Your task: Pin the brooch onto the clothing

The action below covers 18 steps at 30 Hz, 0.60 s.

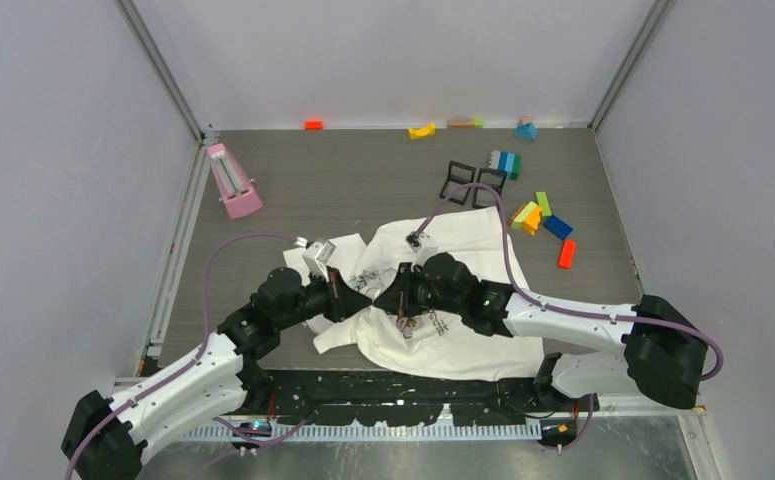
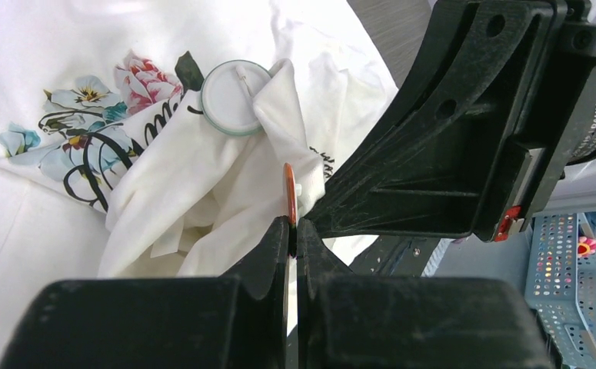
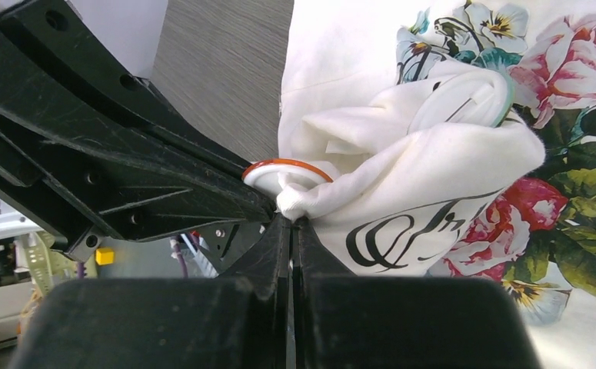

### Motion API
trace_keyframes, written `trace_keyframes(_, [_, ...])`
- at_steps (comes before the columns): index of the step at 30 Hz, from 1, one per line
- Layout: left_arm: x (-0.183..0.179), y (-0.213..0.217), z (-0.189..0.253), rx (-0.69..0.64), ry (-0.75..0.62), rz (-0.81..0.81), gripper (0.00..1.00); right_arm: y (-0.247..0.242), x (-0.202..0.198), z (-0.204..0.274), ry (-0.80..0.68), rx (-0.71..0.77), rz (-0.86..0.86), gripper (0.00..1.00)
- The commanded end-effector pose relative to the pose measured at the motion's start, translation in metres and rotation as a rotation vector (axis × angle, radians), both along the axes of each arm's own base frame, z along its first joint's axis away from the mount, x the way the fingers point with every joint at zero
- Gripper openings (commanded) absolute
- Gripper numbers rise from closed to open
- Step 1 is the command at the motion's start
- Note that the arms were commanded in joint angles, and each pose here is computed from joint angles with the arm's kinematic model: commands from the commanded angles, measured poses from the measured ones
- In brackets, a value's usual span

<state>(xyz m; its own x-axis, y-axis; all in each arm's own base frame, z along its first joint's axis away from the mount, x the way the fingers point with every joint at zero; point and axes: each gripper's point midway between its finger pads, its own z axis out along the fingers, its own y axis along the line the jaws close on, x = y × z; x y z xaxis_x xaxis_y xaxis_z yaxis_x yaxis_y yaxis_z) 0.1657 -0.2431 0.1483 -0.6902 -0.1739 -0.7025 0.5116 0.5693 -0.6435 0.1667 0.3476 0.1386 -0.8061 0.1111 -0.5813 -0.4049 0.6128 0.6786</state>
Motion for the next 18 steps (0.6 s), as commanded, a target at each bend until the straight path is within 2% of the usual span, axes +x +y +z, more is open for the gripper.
trace_keyframes(1, [-0.010, -0.023, 0.068, -0.217, -0.139, -0.118, 0.00, -0.003, 0.012, -0.007, 0.065, 0.002, -0.048, 0.01])
trace_keyframes(8, [-0.009, -0.026, 0.070, -0.231, -0.144, -0.124, 0.00, -0.001, 0.013, -0.006, 0.127, 0.060, -0.039, 0.00])
trace_keyframes(18, [-0.006, -0.020, 0.075, -0.241, -0.168, -0.087, 0.00, -0.003, 0.013, -0.023, 0.230, 0.049, -0.059, 0.01])
